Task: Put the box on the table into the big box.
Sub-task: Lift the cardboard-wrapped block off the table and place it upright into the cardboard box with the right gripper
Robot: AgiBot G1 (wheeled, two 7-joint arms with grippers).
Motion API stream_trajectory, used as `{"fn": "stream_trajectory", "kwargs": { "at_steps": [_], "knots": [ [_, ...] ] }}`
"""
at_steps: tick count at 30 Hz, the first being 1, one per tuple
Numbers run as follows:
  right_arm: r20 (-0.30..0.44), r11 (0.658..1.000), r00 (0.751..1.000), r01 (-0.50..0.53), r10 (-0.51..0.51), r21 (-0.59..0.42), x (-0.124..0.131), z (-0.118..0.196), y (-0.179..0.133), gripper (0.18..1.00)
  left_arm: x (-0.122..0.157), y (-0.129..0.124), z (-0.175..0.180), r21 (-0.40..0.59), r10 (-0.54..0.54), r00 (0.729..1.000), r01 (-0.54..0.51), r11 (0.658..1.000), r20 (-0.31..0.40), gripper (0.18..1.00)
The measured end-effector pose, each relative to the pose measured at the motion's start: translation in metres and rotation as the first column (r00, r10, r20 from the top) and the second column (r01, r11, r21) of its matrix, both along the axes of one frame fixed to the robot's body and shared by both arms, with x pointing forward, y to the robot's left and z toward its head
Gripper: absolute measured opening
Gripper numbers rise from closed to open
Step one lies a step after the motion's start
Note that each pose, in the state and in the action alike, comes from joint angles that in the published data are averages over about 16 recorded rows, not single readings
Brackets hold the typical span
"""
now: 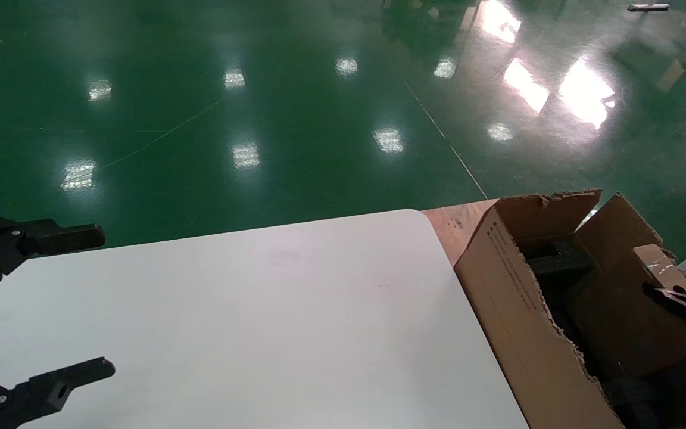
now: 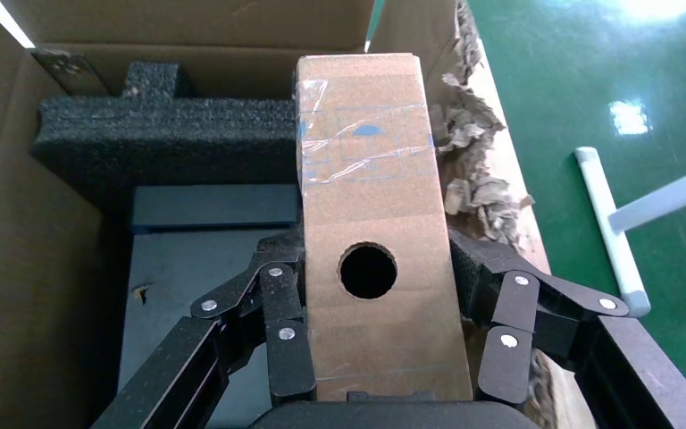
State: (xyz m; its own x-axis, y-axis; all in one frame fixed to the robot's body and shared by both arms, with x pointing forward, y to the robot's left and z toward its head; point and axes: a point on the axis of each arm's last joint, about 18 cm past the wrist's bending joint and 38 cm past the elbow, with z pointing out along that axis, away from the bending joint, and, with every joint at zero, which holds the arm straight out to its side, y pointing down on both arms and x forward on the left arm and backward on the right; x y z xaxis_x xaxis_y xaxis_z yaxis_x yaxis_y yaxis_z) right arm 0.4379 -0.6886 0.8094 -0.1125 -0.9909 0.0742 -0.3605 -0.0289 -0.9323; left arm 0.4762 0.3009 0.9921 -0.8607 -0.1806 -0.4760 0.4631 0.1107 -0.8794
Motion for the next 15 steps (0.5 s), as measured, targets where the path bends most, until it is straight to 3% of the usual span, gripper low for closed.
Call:
{"fn": "stream_trajectory", "kwargs": {
  "at_steps": [7, 15],
  "knots": [
    [-0.006, 1.000, 1.000, -0.003, 0.003, -0.011, 0.008, -0.003, 0.001, 0.459, 0.000, 0.000, 0.000, 0.000, 0.000, 1.000, 0.000, 1.000, 0.000, 1.001],
    [0.043, 0.999, 0.999, -0.021, 0.022, -0.039, 0.032, 0.011, 0.004, 0.459, 0.000, 0.000, 0.000, 0.000, 0.000, 1.000, 0.000, 1.000, 0.000, 1.001]
  ]
}}
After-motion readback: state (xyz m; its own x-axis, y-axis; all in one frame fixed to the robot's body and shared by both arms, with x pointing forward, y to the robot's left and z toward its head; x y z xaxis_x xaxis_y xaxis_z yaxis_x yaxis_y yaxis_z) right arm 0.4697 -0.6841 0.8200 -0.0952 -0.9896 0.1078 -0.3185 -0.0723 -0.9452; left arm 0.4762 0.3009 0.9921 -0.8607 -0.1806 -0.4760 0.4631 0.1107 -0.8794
